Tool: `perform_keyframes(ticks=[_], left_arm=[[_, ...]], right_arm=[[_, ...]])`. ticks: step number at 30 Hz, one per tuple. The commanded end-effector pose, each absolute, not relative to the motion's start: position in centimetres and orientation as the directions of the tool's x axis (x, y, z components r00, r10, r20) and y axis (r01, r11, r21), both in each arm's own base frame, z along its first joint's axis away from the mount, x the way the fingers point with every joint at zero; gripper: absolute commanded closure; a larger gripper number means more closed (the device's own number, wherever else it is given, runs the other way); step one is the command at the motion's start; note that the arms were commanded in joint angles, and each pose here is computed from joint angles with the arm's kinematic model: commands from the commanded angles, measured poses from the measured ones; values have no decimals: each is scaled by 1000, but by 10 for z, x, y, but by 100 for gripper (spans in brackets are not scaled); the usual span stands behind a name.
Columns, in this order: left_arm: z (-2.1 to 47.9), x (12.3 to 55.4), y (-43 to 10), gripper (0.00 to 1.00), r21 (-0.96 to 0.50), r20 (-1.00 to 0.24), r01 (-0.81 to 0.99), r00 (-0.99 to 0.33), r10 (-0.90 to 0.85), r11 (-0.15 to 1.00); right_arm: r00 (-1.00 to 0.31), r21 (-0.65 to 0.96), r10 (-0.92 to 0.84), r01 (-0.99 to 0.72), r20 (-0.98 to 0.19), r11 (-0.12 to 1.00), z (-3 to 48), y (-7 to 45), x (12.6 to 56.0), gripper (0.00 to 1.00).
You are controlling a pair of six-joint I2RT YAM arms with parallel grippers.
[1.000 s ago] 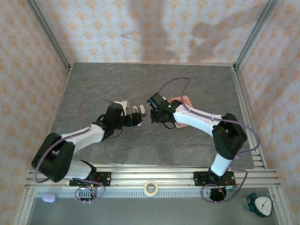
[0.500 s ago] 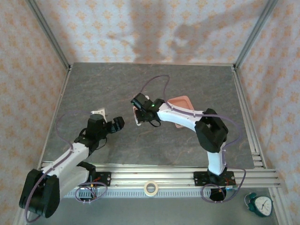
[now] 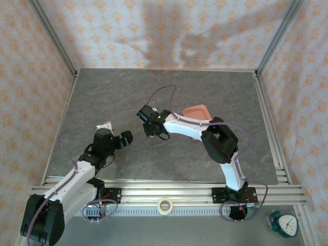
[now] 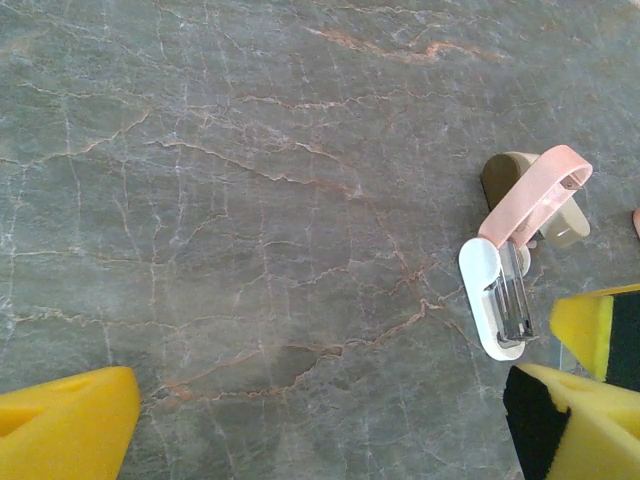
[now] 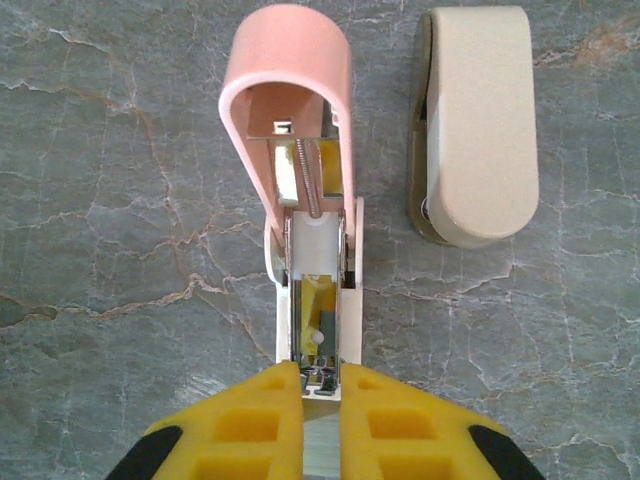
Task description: Load the staples into the stapler
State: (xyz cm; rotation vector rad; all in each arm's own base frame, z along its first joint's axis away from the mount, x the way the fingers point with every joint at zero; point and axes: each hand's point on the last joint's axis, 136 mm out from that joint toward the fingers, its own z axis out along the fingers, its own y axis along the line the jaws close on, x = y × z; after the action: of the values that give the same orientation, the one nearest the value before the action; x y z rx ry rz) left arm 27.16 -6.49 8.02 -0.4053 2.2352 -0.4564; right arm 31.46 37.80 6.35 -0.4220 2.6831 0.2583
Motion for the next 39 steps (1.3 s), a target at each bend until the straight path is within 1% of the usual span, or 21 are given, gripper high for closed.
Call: perform_keyframes(ticks=[1, 14, 39], left_arm=[[75, 270, -57, 5, -413, -660, -158, -626, -414, 897], [76, 271, -59, 5, -421, -659, -148, -628, -414, 895], [81, 274, -59, 5, -420, -666, -137, -625, -407, 897]], right_arm=[[-852, 82, -259, -329, -455, 941, 69, 379, 323, 87], [-830, 71, -264, -340, -491, 938, 71, 388, 334, 87], [-827, 56, -267, -337, -495, 940, 55, 389, 339, 88]])
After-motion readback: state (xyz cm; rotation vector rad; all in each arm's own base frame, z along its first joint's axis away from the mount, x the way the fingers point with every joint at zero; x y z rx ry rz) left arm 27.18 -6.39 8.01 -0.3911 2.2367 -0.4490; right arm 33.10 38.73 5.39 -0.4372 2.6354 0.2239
